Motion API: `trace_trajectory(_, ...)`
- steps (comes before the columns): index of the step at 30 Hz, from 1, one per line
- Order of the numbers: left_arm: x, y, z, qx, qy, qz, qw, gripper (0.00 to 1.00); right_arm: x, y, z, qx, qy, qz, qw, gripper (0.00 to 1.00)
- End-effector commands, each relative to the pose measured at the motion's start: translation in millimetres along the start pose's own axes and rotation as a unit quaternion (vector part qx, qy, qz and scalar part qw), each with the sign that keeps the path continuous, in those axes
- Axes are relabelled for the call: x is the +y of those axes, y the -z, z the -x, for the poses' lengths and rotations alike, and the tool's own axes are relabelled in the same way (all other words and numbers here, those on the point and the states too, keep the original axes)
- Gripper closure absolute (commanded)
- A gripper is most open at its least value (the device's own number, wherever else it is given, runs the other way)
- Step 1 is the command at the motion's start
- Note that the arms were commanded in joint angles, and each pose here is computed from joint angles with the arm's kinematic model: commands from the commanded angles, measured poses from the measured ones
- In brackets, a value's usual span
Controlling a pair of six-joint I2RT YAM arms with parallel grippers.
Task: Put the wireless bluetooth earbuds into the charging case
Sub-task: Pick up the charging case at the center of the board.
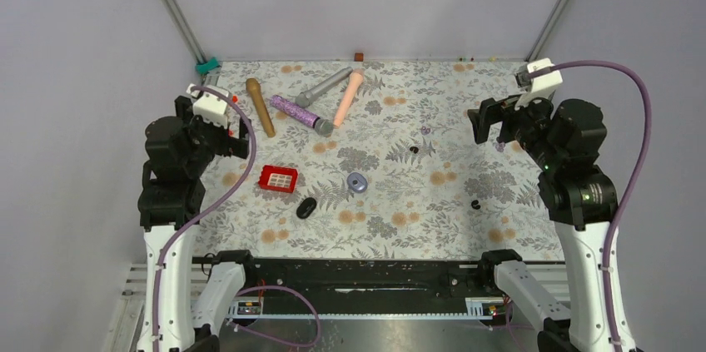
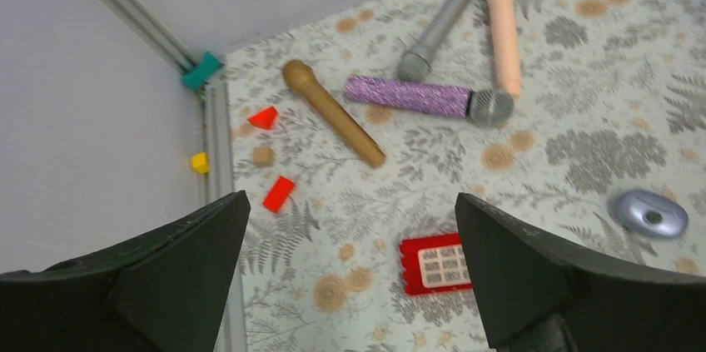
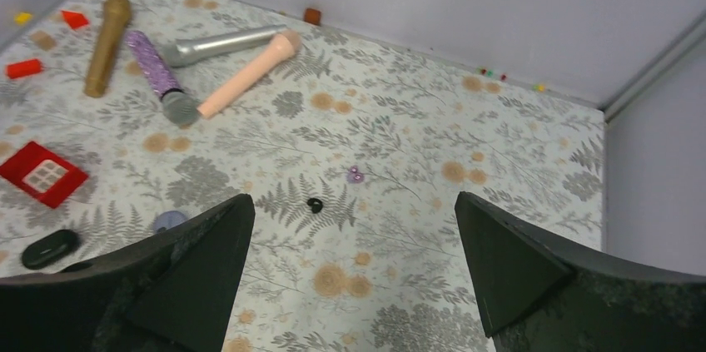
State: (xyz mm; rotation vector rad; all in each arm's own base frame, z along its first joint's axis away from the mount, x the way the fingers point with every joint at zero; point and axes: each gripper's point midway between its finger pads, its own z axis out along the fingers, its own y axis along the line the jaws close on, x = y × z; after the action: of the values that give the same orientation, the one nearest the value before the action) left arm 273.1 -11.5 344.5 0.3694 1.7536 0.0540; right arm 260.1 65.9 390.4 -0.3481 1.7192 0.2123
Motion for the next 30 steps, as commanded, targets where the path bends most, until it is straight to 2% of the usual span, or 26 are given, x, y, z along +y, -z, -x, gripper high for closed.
trace_trajectory(1,-28.9,-8.1,-19.7,0.001,-0.009,-0.077,0.997,0.01,-30.6,-23.0,-18.6,0.039,0.021,-0.064,0.997,0.02)
trace_trajectory(11,-44.6,-16.1,-30.3,0.013,0.007,-0.120,0.993,0.01,-61.4,-70.5,-90.3,0.175,0.006,-0.121,0.977,0.02)
trace_trajectory(16,-48.8,-14.9,-29.7,0.009,0.006,-0.132,0.991,0.01,-60.8,-92.0,-122.9,0.227,-0.020,-0.117,0.967,0.02)
trace_trajectory(23,-38.6,-2.1,-29.2,0.026,-0.041,-0.113,0.992,0.01,-50.2,-107.9,-157.7,0.293,-0.060,-0.092,0.950,0.01)
trace_trajectory(27,-55.7,-5.4,-43.8,0.033,-0.033,-0.156,0.987,0.01,-62.6,-101.6,-161.5,0.312,-0.035,-0.115,0.943,0.01)
trace_trajectory(30,-56.9,-9.8,-50.8,0.035,-0.026,-0.156,0.987,0.01,-76.4,-91.7,-164.2,0.327,0.004,-0.127,0.936,0.01)
